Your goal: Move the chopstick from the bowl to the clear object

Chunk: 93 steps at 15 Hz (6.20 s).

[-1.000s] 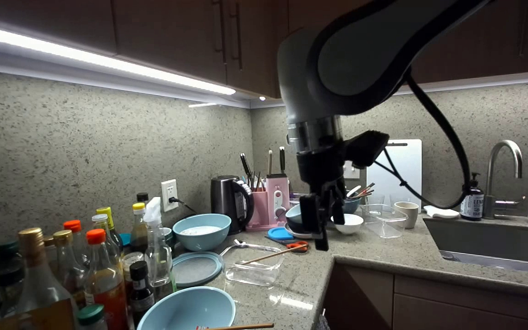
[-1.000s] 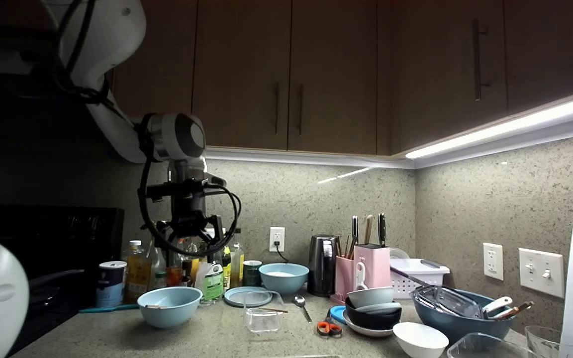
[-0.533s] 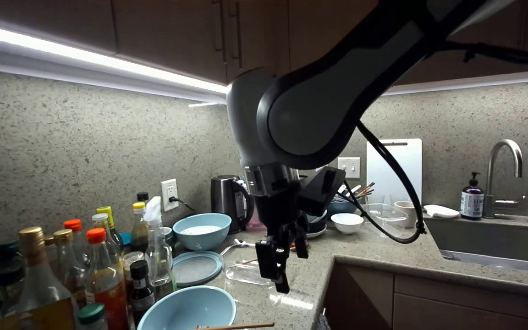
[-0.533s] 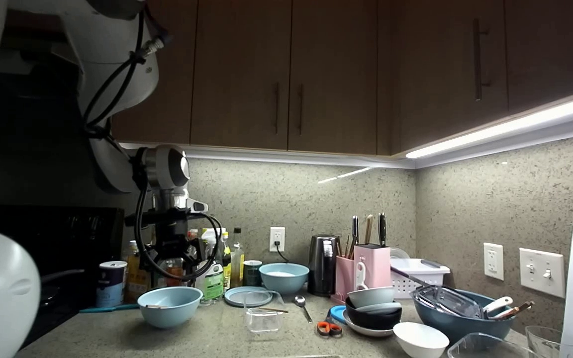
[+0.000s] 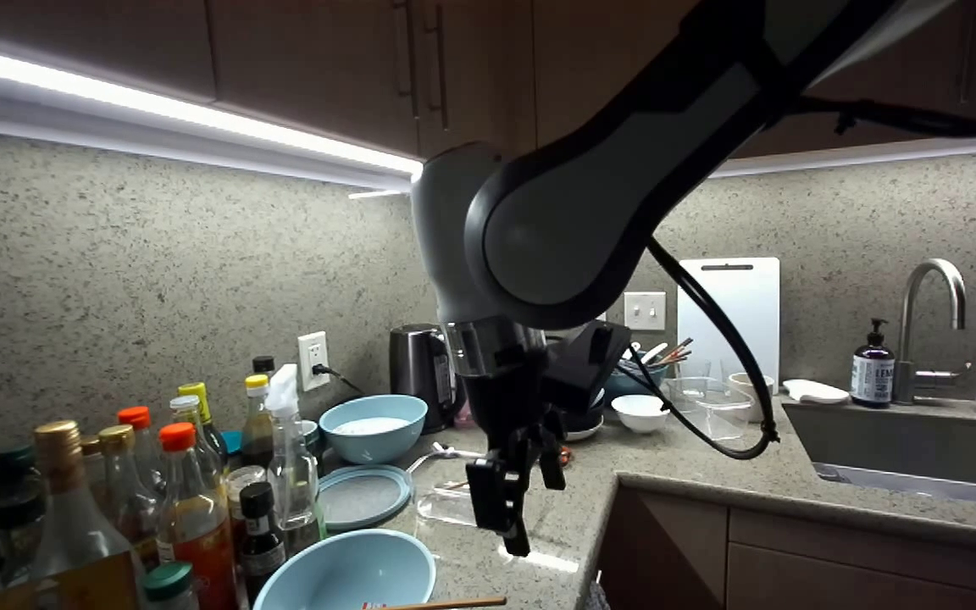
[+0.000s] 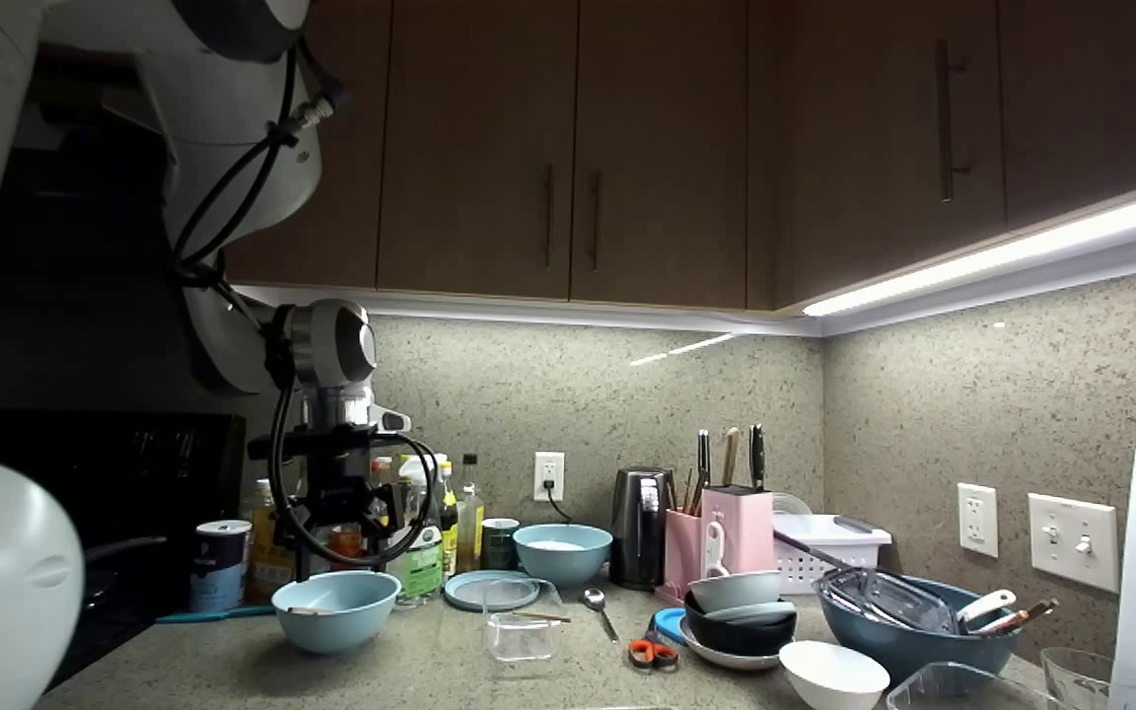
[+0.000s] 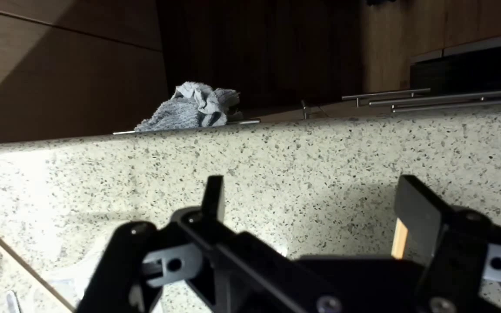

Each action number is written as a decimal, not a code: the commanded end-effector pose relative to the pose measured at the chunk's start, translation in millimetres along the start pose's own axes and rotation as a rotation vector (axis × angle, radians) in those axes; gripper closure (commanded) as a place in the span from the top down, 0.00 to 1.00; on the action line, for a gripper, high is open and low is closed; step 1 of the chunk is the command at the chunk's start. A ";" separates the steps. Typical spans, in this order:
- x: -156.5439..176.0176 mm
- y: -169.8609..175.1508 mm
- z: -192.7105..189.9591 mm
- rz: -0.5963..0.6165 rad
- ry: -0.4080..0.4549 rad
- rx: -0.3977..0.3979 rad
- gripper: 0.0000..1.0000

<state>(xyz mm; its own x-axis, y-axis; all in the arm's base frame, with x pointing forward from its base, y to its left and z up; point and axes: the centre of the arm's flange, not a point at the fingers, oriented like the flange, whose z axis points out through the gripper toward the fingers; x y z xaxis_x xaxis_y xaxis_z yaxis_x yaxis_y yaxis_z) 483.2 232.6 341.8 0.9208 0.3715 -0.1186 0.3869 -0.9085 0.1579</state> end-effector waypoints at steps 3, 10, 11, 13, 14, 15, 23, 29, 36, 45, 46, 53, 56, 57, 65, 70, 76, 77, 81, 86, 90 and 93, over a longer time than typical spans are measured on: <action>45.5 -50.1 33.9 -0.128 -0.074 -0.003 1.00; 69.6 -80.7 42.2 -0.194 -0.076 -0.025 0.73; 72.0 -80.7 40.7 -0.195 -0.071 -0.024 0.67; 75.3 -79.4 37.2 -0.193 -0.059 -0.028 0.53; 77.0 -78.1 35.9 -0.189 -0.054 -0.033 0.45; 78.1 -77.0 33.8 -0.189 -0.050 -0.032 0.39; 81.4 -68.3 21.1 -0.180 -0.028 -0.003 0.02; 83.4 -70.9 25.8 -0.152 -0.024 -0.006 0.22; 78.8 -67.7 34.6 -0.130 -0.048 -0.001 0.81; 70.6 -64.6 47.0 -0.106 -0.100 0.026 1.00; 70.2 -63.8 48.9 -0.102 -0.105 0.028 1.00; 70.9 -58.3 54.1 -0.079 -0.110 0.039 0.45; 70.9 -58.2 54.3 -0.078 -0.110 0.032 0.27; 70.8 -58.6 53.5 -0.078 -0.109 0.027 0.21; 62.3 -65.2 36.6 -0.086 -0.108 -0.001 0.02; 30.8 -45.4 -13.0 0.005 -0.153 -0.065 0.02; -24.1 -17.9 -68.2 0.166 -0.216 -0.102 0.02; -33.9 -10.7 -70.8 0.196 -0.218 -0.094 0.02; -22.7 -6.1 -72.1 0.205 -0.208 -0.075 0.08; -17.6 16.0 -53.5 0.208 -0.224 -0.071 0.02; -5.3 61.1 -19.7 0.168 -0.281 -0.035 0.02; 5.6 91.0 0.6 0.140 -0.307 -0.047 0.02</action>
<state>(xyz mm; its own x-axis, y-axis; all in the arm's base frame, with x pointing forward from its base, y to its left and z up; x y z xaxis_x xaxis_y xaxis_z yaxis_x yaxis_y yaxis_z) 501.3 170.0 366.1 0.9225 0.1230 -0.3658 0.2189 -0.9473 0.2337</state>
